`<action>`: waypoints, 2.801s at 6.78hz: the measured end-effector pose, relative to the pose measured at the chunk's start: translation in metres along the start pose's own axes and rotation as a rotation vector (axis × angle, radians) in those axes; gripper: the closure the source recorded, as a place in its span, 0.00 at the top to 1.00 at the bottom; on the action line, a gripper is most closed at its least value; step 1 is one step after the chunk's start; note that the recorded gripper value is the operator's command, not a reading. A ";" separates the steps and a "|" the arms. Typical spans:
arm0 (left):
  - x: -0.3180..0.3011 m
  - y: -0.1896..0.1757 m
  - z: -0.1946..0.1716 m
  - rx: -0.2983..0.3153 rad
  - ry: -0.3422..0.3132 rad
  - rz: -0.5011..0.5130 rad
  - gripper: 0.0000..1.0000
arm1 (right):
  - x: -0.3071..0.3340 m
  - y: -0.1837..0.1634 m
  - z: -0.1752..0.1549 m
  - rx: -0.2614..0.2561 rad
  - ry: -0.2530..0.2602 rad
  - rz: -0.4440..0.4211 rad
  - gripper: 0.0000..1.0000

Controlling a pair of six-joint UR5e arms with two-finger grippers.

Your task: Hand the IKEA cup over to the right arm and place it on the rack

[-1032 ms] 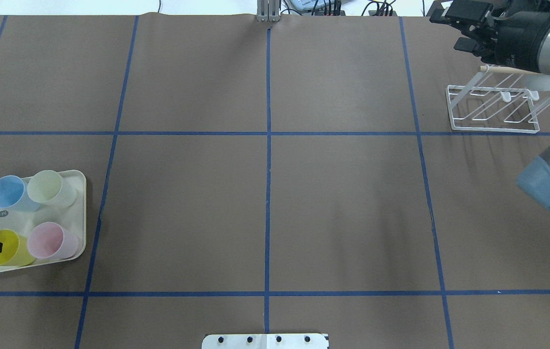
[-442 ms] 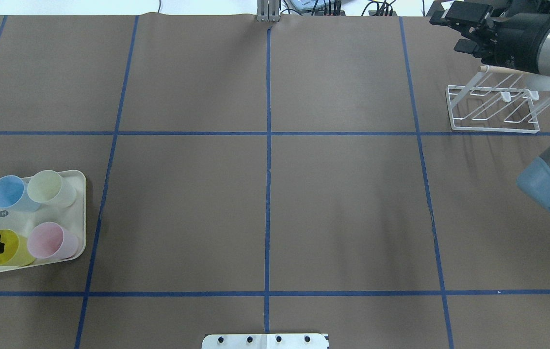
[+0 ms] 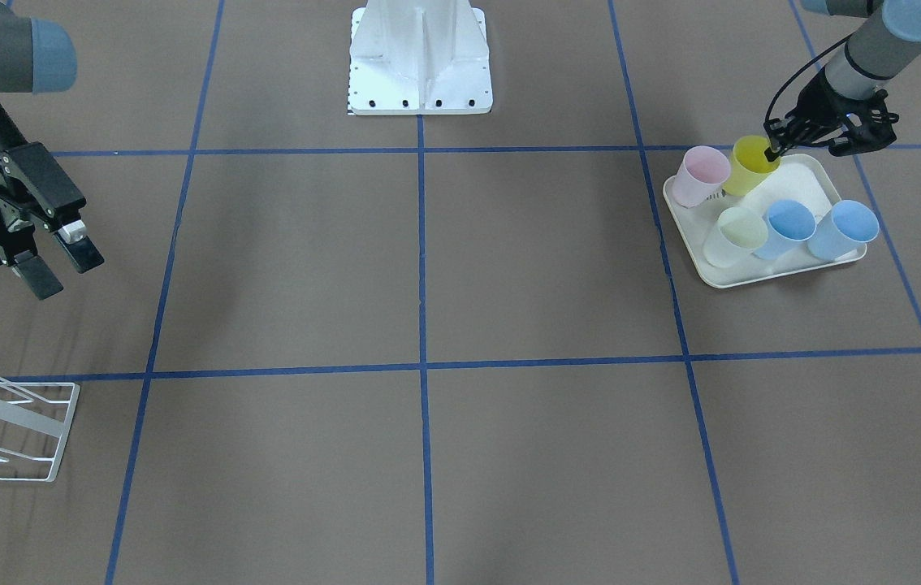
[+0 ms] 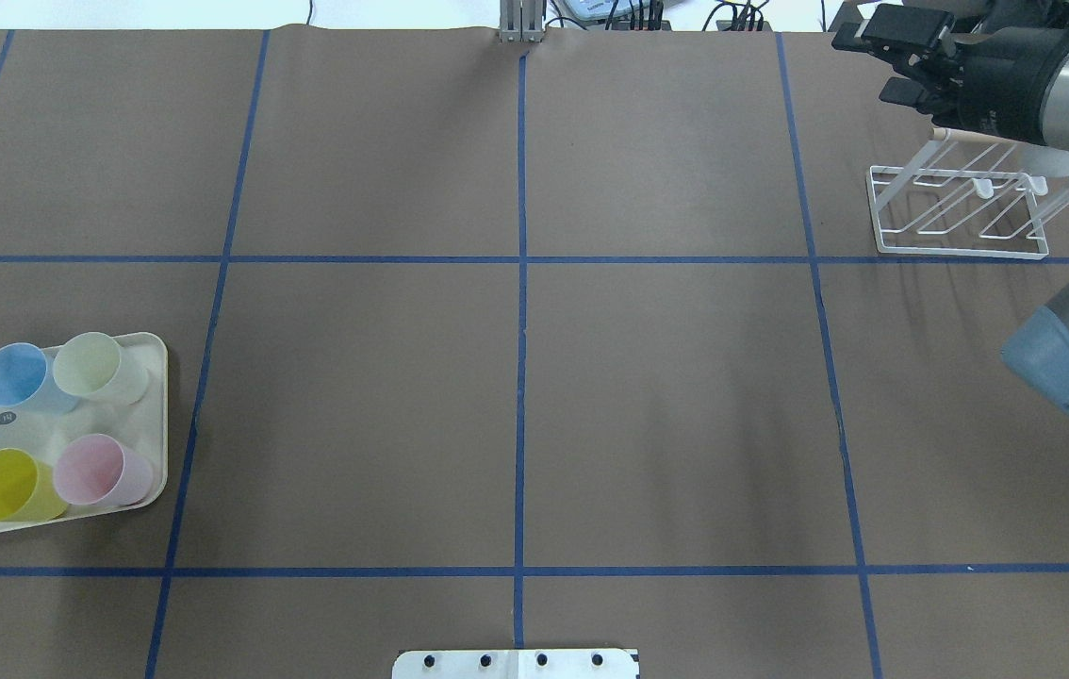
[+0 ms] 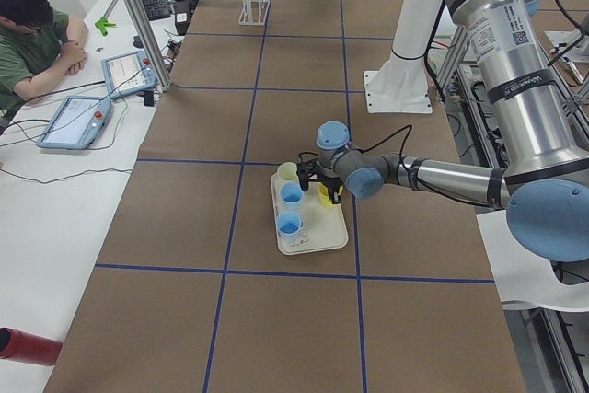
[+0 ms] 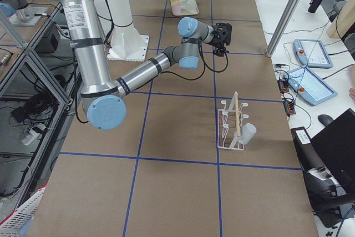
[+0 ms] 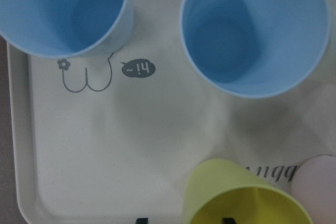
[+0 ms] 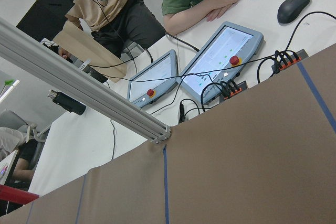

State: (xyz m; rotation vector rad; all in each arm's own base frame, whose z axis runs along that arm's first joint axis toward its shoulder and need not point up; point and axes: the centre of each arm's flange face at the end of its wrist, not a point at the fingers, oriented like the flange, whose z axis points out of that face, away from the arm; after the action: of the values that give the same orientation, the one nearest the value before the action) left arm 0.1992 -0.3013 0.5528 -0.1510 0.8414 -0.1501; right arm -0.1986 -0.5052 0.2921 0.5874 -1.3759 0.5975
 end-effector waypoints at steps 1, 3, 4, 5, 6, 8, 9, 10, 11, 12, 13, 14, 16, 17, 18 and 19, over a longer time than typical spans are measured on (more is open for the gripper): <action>-0.014 0.004 -0.019 -0.003 0.015 -0.036 0.00 | 0.000 0.001 0.001 -0.002 0.000 0.000 1.00; -0.061 -0.002 -0.071 0.052 0.055 -0.068 0.00 | -0.001 0.005 0.002 -0.009 -0.002 0.000 1.00; -0.082 -0.008 -0.093 0.095 0.058 -0.055 0.00 | -0.002 0.010 0.004 -0.019 -0.004 -0.001 1.00; -0.096 -0.013 -0.115 0.138 0.065 -0.050 0.00 | -0.004 0.015 0.006 -0.029 -0.006 0.002 1.00; -0.096 -0.023 -0.137 0.186 0.087 -0.047 0.00 | -0.004 0.021 0.008 -0.039 -0.007 0.008 1.00; -0.044 -0.076 -0.182 0.279 0.147 -0.034 0.00 | -0.004 0.029 0.011 -0.055 -0.016 0.012 1.00; -0.001 -0.109 -0.207 0.316 0.193 -0.081 0.00 | -0.005 0.034 0.013 -0.064 -0.021 0.024 1.00; 0.043 -0.136 -0.228 0.341 0.256 -0.160 0.00 | -0.012 0.039 0.015 -0.077 -0.033 0.057 1.00; 0.086 -0.151 -0.242 0.350 0.328 -0.242 0.00 | -0.028 0.046 0.020 -0.094 -0.060 0.119 1.00; 0.124 -0.154 -0.245 0.355 0.400 -0.307 0.00 | -0.049 0.057 0.025 -0.121 -0.095 0.194 1.00; 0.164 -0.148 -0.241 0.365 0.494 -0.378 0.00 | -0.071 0.072 0.029 -0.159 -0.134 0.265 1.00; 0.205 -0.134 -0.231 0.367 0.619 -0.455 0.00 | -0.088 0.088 0.032 -0.197 -0.165 0.315 1.00; 0.282 -0.093 -0.199 0.309 0.892 -0.572 0.00 | -0.117 0.110 0.034 -0.252 -0.219 0.392 1.00; 0.322 -0.065 -0.178 0.259 1.039 -0.617 0.00 | -0.133 0.120 0.031 -0.275 -0.281 0.463 1.00; 0.348 -0.040 -0.161 0.215 1.164 -0.655 0.00 | -0.141 0.136 0.029 -0.294 -0.350 0.534 1.00; 0.362 -0.022 -0.148 0.166 1.275 -0.686 0.00 | -0.144 0.151 0.029 -0.304 -0.395 0.575 1.00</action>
State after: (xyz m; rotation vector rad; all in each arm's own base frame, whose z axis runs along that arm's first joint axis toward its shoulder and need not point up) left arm 0.3248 -0.4028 0.1960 -0.1787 2.0133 -1.0320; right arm -0.3380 -0.4233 0.1569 0.0487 -1.9905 0.7310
